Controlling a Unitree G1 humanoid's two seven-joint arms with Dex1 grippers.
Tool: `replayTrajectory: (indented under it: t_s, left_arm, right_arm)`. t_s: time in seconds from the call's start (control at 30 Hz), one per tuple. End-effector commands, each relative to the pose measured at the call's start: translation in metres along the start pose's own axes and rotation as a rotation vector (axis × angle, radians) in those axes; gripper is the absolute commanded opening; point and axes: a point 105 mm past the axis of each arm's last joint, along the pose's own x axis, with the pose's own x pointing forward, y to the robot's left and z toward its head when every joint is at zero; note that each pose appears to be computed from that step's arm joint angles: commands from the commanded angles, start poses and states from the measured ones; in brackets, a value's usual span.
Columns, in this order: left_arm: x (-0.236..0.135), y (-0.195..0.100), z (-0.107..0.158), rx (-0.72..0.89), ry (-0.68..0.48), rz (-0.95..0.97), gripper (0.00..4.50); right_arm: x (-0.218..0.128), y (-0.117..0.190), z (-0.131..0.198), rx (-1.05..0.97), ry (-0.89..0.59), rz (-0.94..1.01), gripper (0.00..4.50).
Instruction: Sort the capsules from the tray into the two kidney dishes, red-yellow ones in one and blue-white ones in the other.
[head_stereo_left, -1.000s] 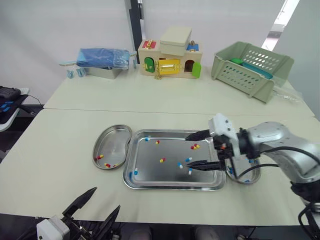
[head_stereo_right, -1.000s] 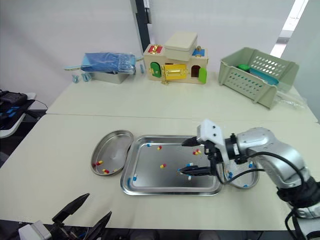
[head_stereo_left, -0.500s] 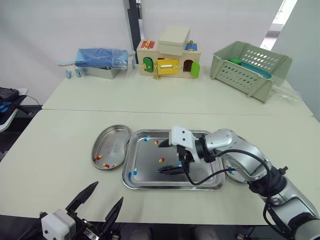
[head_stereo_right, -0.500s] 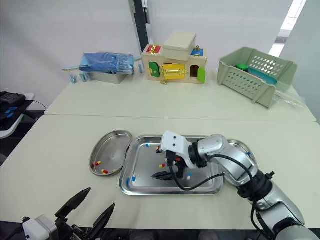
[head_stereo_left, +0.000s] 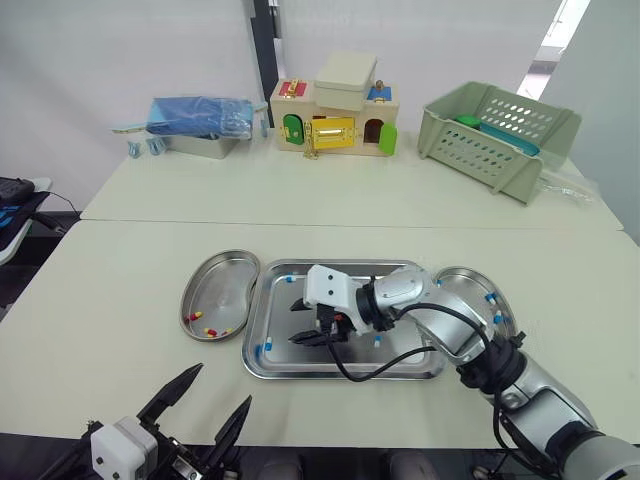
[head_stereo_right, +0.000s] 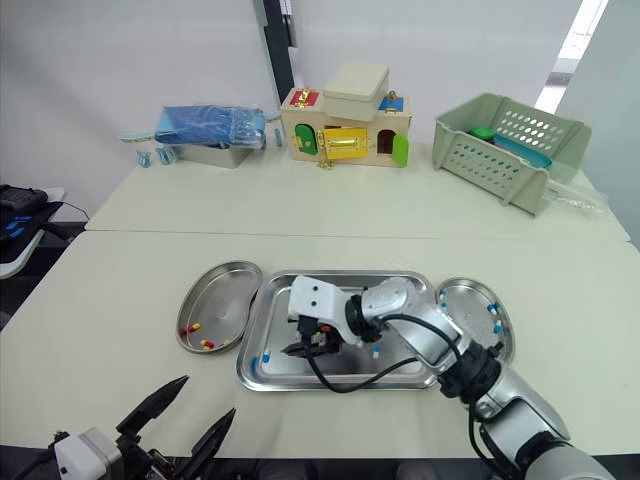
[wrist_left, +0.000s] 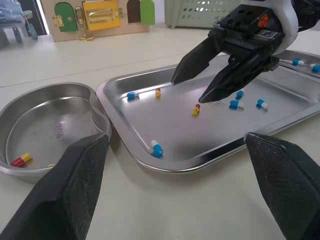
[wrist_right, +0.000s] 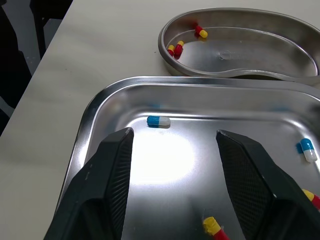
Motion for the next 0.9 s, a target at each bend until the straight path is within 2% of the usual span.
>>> replayTrajectory:
  t_s: [0.03,0.43,0.9]
  left_arm:
    - [-0.001,0.001,0.003,0.017,-0.016,0.001,4.5]
    - [-0.011,0.005,-0.005,0.017,-0.002,0.029,4.5]
    - [-0.008,0.006,-0.001,0.019,-0.001,0.043,4.5]
  right_arm:
    - [0.01,-0.002,0.008,-0.041,-0.012,-0.022,2.85]
    - [0.044,0.008,0.005,-0.03,0.003,0.004,2.85]
    - [0.059,0.013,-0.002,-0.048,0.035,0.032,2.85]
